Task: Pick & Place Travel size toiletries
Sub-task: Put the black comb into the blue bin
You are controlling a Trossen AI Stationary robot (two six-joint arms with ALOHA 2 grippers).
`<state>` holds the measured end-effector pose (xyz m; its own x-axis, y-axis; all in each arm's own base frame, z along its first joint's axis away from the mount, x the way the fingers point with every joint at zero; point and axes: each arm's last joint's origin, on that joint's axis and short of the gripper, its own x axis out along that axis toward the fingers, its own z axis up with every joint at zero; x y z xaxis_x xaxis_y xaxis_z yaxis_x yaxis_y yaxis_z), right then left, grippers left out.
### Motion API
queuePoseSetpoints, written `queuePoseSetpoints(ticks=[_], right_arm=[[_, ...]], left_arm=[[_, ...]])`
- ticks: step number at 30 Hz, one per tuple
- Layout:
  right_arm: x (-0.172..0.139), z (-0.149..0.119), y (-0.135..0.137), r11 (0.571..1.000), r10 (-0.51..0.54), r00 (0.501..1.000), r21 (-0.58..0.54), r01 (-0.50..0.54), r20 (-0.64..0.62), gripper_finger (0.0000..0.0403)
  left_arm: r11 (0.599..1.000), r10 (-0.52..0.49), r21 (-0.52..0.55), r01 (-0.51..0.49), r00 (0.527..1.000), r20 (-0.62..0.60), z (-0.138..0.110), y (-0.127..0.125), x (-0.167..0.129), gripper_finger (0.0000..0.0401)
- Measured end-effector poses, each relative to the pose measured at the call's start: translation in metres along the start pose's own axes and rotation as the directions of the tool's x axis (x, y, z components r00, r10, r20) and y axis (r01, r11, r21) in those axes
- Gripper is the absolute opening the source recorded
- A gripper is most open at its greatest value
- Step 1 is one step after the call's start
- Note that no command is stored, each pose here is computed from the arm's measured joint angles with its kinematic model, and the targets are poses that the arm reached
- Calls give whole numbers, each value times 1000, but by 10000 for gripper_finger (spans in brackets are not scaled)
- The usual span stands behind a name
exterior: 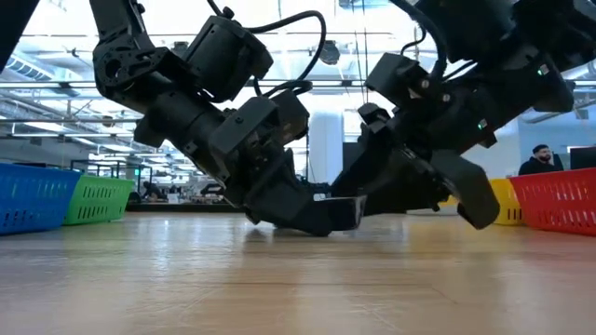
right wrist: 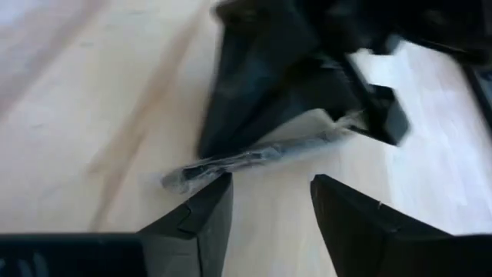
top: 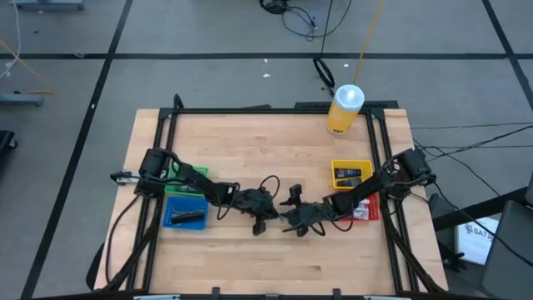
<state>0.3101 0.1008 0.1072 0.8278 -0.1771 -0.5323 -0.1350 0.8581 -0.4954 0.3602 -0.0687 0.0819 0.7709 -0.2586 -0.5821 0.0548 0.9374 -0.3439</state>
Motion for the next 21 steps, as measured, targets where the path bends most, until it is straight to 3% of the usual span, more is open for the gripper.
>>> queuePoseSetpoints(ticks=[6,11,15,21], right_arm=[[2,-2,1,987,161,987,-29,-161,26,136],[1,-1,3,983,175,984,-62,-173,29,115],[-1,1,6,978,180,983,-116,-174,46,124],[-4,5,10,973,181,981,-156,-168,75,174]], left_arm=[[1000,-8,9,8,999,33,3,-1,0,5],[1000,-2,11,2,999,39,3,-1,0,8],[1000,28,10,-28,998,54,4,-1,0,14],[999,46,6,-46,997,64,4,0,0,2]])
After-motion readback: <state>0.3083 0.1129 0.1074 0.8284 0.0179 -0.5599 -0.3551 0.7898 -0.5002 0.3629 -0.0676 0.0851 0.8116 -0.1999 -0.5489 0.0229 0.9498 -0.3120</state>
